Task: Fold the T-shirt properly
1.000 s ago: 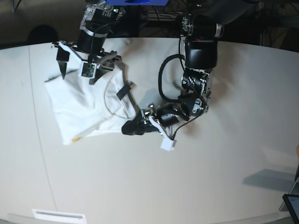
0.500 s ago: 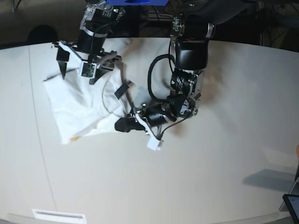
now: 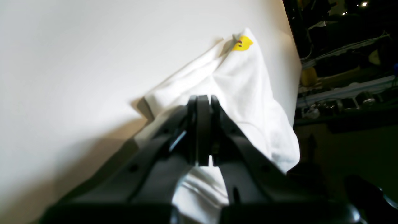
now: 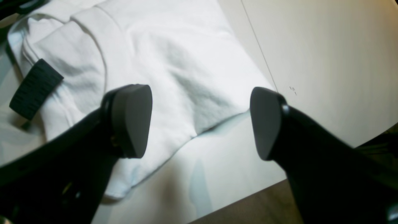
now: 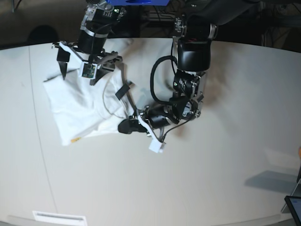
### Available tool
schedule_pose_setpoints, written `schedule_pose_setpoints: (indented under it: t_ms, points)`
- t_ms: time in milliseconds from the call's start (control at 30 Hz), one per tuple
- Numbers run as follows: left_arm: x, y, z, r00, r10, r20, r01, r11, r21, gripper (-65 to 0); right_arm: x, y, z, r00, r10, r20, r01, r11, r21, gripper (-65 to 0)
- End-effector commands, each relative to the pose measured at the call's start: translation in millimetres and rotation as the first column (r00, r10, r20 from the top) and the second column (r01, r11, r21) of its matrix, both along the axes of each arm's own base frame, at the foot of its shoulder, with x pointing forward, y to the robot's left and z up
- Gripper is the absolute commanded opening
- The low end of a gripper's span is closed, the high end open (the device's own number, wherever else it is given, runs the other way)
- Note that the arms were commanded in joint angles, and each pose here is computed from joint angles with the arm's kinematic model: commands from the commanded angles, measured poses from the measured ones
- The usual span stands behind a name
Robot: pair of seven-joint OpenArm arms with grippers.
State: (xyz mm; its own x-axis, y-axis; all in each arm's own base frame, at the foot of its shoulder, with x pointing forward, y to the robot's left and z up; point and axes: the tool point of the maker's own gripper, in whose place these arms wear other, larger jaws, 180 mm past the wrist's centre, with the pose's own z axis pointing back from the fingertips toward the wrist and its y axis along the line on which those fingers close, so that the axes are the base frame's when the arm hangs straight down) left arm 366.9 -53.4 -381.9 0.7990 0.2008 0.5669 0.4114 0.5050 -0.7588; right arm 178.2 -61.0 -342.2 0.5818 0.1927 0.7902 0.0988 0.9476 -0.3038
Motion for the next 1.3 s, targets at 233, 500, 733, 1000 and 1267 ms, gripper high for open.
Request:
schedule_pose_setpoints:
  t_ms: [233,500,733,1000,1267]
  points:
    - [27.7,-0.2,49.0,0.989,0.02,0.147,-0.015,0.999,-0.037,-65.0,-60.2,58.7,-19.4,0.948,0.277,-0.154,-0.279,0.96,0.014,-19.4]
    - [37.3,-1.8,62.8,0.983,0.012,0.182,-0.005,0.999,-0.034,-65.0,-59.5,60.7,-20.8,0.946,0.284,-0.153,-0.286,0.958,0.013,-19.3]
    - [22.4,0.4,51.0,0.992,0.025,0.125,-0.014,0.996,-0.085,-42.5,-59.5,59.8,-21.4,0.947,0.282,-0.155,-0.284,0.959,0.011,-19.0]
    - [18.0,15.5,39.2,0.994,0.041,0.103,-0.034,0.997,-0.066,-30.9,-60.0,60.7,-21.4,0.946,0.284,-0.156,-0.286,0.958,0.013,-19.0]
    - [18.5,11.7,36.3,0.996,0.048,0.075,-0.043,0.997,-0.068,-30.9,-60.1,61.2,-21.3,0.946,0.285,-0.156,-0.287,0.958,0.014,-19.0]
